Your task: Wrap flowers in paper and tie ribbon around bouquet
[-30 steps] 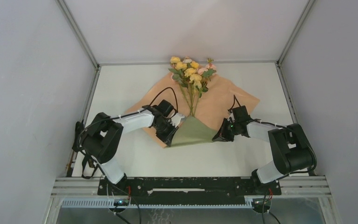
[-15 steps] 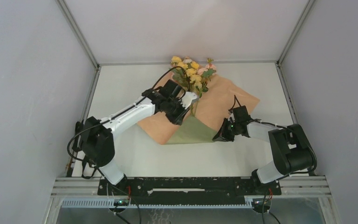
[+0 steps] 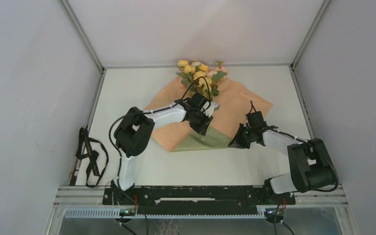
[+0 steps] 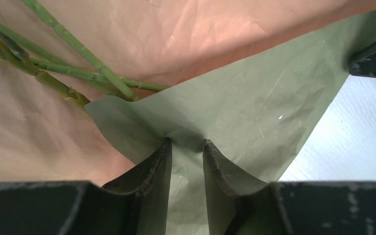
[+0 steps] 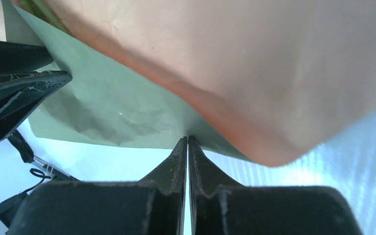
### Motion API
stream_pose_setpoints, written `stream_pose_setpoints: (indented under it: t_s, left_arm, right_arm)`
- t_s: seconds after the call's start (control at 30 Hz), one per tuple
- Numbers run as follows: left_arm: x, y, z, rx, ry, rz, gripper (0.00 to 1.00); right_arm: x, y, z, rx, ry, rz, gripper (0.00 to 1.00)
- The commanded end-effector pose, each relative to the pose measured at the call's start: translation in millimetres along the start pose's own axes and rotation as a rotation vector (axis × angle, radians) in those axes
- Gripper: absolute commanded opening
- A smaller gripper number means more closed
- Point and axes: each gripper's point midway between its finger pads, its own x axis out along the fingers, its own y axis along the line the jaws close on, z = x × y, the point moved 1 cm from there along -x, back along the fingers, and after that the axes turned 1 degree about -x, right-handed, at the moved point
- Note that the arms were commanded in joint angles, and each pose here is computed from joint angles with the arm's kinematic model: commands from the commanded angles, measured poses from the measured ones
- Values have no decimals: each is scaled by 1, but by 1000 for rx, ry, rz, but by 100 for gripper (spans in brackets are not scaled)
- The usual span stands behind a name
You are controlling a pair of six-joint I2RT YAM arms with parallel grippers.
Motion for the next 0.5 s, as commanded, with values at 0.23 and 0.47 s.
stream_pose_setpoints:
  t_s: [0.23, 0.47]
  left_arm:
    - [-1, -7, -3, -52, -34, -27, 35]
    - [-8, -14, 1, -61, -49, -57, 35]
  right_arm:
    - [-34, -22, -2, 188, -143, -109, 56]
    - [-17, -40, 2, 331, -215, -142, 66]
